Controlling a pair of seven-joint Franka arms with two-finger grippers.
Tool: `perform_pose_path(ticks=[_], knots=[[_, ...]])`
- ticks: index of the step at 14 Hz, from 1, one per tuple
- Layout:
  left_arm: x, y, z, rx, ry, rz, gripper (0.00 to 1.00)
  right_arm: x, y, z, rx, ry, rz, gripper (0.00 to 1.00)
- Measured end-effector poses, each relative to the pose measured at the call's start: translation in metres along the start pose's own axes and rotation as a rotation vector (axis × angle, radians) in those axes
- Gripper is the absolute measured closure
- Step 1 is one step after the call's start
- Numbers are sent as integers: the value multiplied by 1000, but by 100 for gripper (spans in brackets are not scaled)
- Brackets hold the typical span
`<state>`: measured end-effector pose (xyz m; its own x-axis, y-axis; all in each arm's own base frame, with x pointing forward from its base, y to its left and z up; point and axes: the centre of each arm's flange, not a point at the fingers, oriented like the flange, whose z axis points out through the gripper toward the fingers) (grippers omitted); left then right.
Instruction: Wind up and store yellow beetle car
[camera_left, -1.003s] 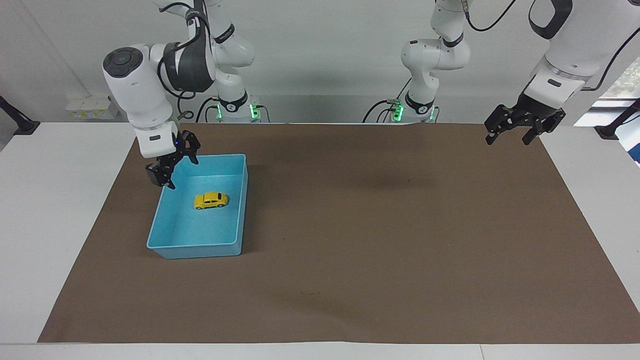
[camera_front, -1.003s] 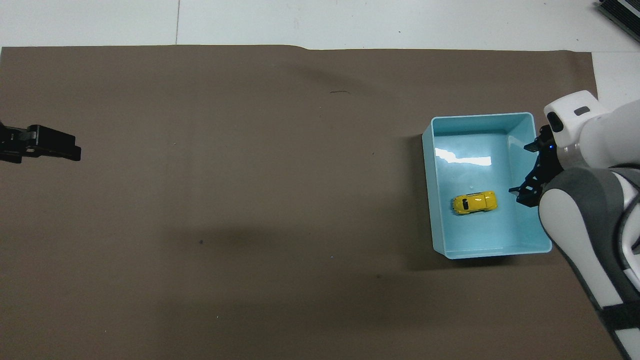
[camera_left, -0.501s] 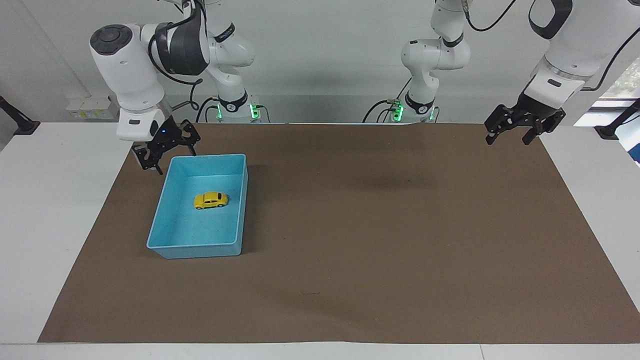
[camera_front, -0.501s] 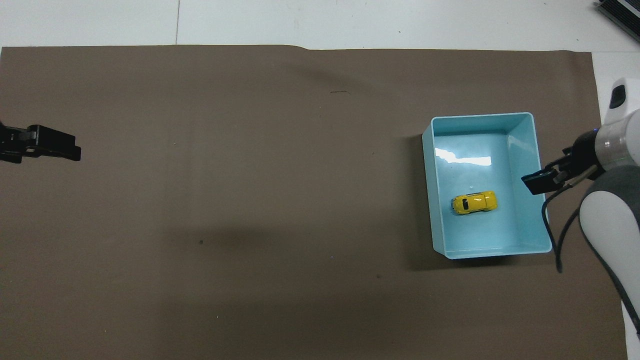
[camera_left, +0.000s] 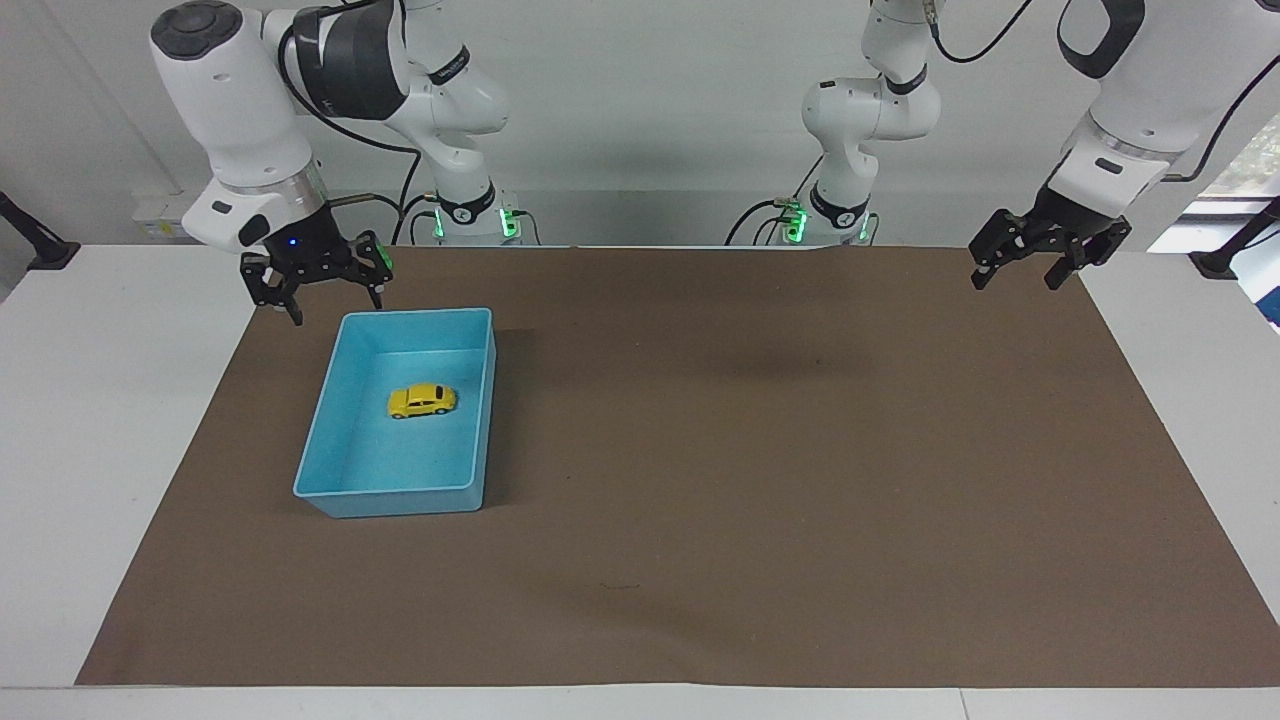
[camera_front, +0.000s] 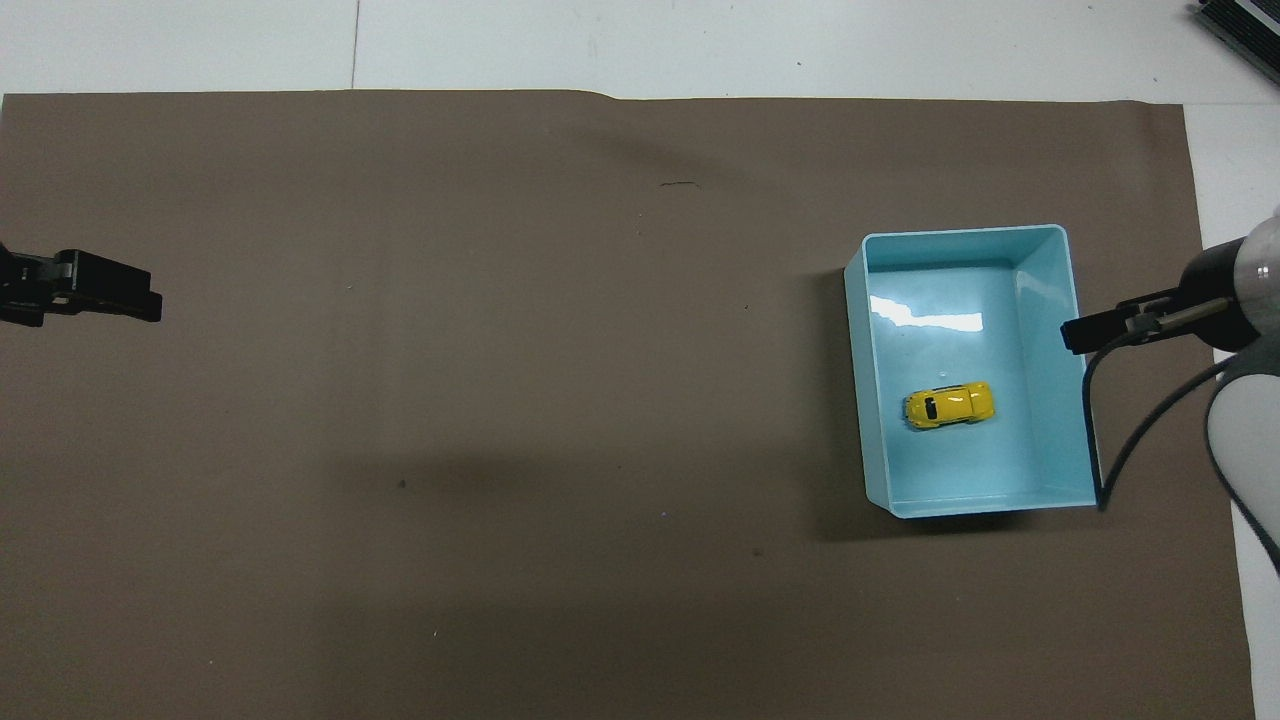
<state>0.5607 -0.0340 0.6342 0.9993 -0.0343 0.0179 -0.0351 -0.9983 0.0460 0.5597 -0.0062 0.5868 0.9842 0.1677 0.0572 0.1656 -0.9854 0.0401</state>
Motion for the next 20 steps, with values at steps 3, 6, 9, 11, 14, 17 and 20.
perform_pose_path(ticks=[3, 6, 9, 11, 14, 17, 20], knots=[[0, 0, 0, 0, 0, 0, 0, 2, 1, -13, -2, 15, 65, 0], [0, 0, 0, 0, 0, 0, 0, 4, 1, -15, -1, 15, 117, 0], [0, 0, 0, 0, 0, 0, 0, 5, -1, -21, 2, 24, 245, 0], [0, 0, 0, 0, 0, 0, 0, 7, -2, -22, 13, 26, 290, 0], [0, 0, 0, 0, 0, 0, 0, 8, -2, -20, 38, 23, 307, 0], [0, 0, 0, 0, 0, 0, 0, 8, -3, -20, 51, 25, 309, 0], [0, 0, 0, 0, 0, 0, 0, 8, -4, -22, 54, 22, 309, 0]])
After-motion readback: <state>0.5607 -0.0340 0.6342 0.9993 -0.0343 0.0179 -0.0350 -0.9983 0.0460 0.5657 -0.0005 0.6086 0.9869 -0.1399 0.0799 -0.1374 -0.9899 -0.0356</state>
